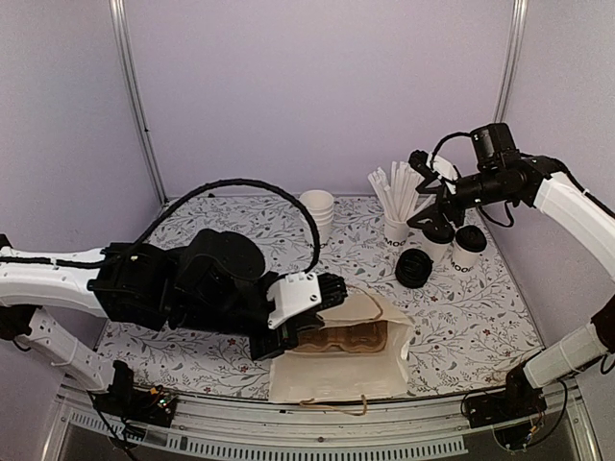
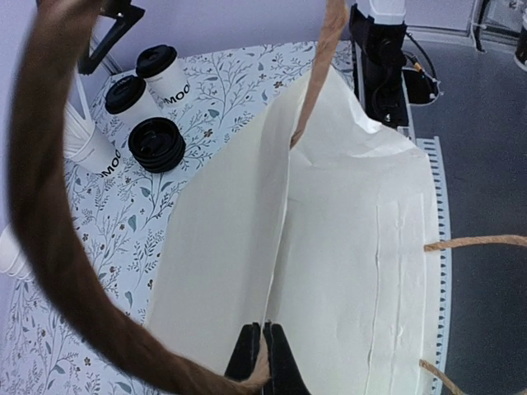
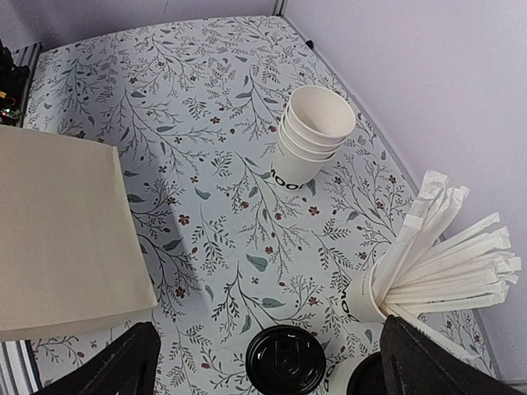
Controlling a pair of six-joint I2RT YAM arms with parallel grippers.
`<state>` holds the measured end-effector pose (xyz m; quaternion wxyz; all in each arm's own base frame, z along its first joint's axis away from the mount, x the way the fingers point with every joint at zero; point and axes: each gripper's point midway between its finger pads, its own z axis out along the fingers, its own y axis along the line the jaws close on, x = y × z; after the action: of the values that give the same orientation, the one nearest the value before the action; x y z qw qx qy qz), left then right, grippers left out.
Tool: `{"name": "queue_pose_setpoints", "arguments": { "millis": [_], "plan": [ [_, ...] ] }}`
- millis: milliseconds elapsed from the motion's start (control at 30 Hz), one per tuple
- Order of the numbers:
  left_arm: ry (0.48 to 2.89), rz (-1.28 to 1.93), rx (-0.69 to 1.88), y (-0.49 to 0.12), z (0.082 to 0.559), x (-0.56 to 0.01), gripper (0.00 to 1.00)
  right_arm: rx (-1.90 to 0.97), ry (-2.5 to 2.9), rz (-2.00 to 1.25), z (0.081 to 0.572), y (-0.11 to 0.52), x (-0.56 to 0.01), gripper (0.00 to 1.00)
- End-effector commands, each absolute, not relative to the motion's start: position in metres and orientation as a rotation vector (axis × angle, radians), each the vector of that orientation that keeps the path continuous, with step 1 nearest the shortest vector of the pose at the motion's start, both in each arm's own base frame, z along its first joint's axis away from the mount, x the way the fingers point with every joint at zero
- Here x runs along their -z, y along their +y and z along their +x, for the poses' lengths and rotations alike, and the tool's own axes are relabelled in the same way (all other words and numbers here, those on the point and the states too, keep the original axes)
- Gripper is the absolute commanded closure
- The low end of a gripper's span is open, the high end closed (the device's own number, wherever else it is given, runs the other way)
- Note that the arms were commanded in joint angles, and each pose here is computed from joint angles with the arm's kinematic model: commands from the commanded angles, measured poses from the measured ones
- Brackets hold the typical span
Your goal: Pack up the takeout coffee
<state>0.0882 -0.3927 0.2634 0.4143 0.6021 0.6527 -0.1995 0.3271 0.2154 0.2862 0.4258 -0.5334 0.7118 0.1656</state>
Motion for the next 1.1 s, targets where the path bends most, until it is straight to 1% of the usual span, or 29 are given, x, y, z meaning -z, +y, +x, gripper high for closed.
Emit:
{"name": "queue_pose_setpoints", "arguments": {
  "millis": [0,167,267,367,533,633,700,733,800,867,900,1067],
  "plan": [
    [1.632,1.478,0.5,-0.401,0.075,-0.261,1.0,-0.458,1.766,-1.32,0.326,0.219,-0.288,0.04],
    [1.604,1.473,0.454,-0.402,0.077,-0.261,1.0,-0.471,1.772,-1.325,0.323,0.219,-0.287,0.04],
    [1.596,1.449,0.393,-0.4,0.09,-0.264,1.0,-0.468,1.769,-1.326,0.32,0.218,-0.29,0.04],
    [1.622,1.418,0.366,-0.398,0.112,-0.265,1.0,-0.46,1.77,-1.323,0.318,0.216,-0.293,0.03],
    [1.69,1.328,0.322,-0.389,0.165,-0.271,1.0,-0.408,1.81,-1.31,0.318,0.207,-0.288,0.03],
    [1.699,1.281,0.339,-0.385,0.194,-0.276,0.93,-0.37,1.837,-1.297,0.32,0.2,-0.283,0.01],
    [1.706,1.275,0.389,-0.387,0.207,-0.277,0.86,-0.354,1.859,-1.279,0.323,0.194,-0.28,0.01],
    [1.715,1.275,0.411,-0.387,0.214,-0.276,0.85,-0.349,1.868,-1.27,0.325,0.191,-0.279,0.01],
    [1.755,1.271,0.452,-0.387,0.231,-0.271,0.88,-0.341,1.887,-1.259,0.328,0.186,-0.277,0.01],
    [1.779,1.282,0.529,-0.39,0.238,-0.271,0.99,-0.334,1.902,-1.248,0.33,0.18,-0.276,0.01],
    [1.784,1.282,0.567,-0.391,0.24,-0.273,1.0,-0.33,1.905,-1.244,0.331,0.178,-0.276,0.01],
    [1.805,1.278,0.694,-0.391,0.243,-0.285,1.0,-0.323,1.918,-1.238,0.332,0.173,-0.273,0.01]
  ]
}}
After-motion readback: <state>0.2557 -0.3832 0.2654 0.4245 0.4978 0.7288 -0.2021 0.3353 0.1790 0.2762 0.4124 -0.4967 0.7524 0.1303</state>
